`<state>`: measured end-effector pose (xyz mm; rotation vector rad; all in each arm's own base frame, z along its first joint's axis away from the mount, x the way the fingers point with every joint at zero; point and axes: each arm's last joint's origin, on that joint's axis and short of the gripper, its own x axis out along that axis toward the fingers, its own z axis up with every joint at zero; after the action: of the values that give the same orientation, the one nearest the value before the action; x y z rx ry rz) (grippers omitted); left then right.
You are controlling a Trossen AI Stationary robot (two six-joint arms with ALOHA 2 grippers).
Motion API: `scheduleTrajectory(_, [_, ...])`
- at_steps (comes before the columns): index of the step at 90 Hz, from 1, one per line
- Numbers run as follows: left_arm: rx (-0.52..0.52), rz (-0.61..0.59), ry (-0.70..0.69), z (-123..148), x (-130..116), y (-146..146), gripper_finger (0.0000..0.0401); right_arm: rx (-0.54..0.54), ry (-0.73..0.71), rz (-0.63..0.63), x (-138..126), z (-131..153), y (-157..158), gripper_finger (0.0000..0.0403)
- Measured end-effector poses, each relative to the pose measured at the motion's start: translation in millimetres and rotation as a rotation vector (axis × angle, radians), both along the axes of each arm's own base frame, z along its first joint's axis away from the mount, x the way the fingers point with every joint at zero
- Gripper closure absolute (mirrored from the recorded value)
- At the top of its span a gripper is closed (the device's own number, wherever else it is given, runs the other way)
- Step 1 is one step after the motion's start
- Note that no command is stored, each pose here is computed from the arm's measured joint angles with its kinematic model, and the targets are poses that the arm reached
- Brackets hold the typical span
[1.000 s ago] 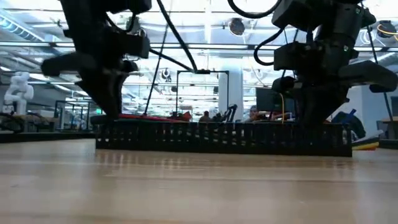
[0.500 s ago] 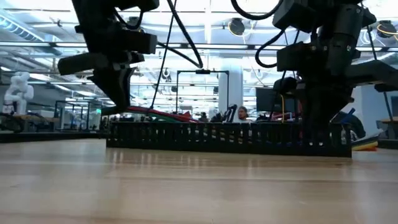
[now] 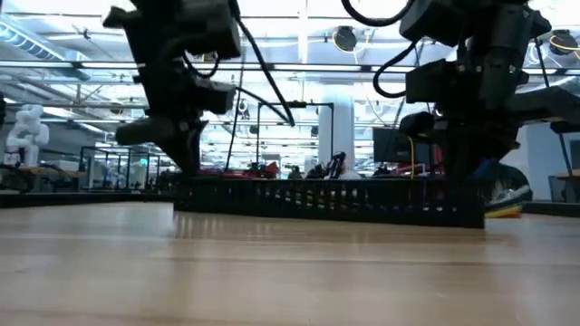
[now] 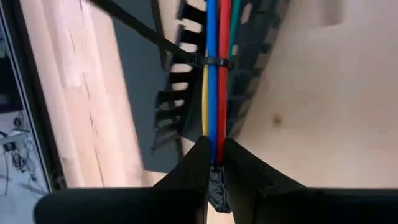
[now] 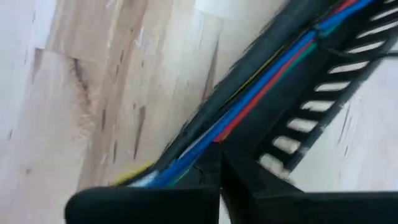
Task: Ziptie cables
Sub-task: Put the zip tied cables into the black cable duct
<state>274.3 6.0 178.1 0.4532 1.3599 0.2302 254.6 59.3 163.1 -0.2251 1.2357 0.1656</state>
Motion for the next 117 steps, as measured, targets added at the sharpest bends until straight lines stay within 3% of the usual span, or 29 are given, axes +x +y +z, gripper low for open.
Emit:
scheduleTrajectory(18, [-0.006, 0.010, -0.008, -5, 4, 10, 0.0361, 0.001, -0.016, 0.005, 1, 0, 2, 0.0403])
scheduleTrajectory(33, [-0.028, -0.071, -0.032, -5, 9, 14, 0.0359, 0.014, -0.067, 0.009, 5, 2, 4, 0.0387])
scheduleTrajectory(58, [-0.123, -0.045, -0.044, -13, 12, 17, 0.0314, 0.007, -0.129, 0.046, 6, 8, 16, 0.0349])
scheduleTrajectory(73, [-0.147, -0.016, -0.058, -14, 12, 12, 0.0308, -0.154, -0.340, -0.013, 26, 37, 14, 0.0364])
scheduleTrajectory(88, [-0.189, 0.035, -0.086, -14, 13, 5, 0.0308, -0.119, -0.532, -0.019, 49, 53, 4, 0.0395])
scheduleTrajectory(103, [-0.276, 0.094, -0.117, -13, 13, -9, 0.0308, -0.103, -0.607, -0.081, 72, 40, -16, 0.0402])
scheduleTrajectory(117, [-0.366, 0.155, -0.153, -12, 14, -26, 0.0308, -0.037, -0.626, -0.063, 92, 14, -24, 0.0403])
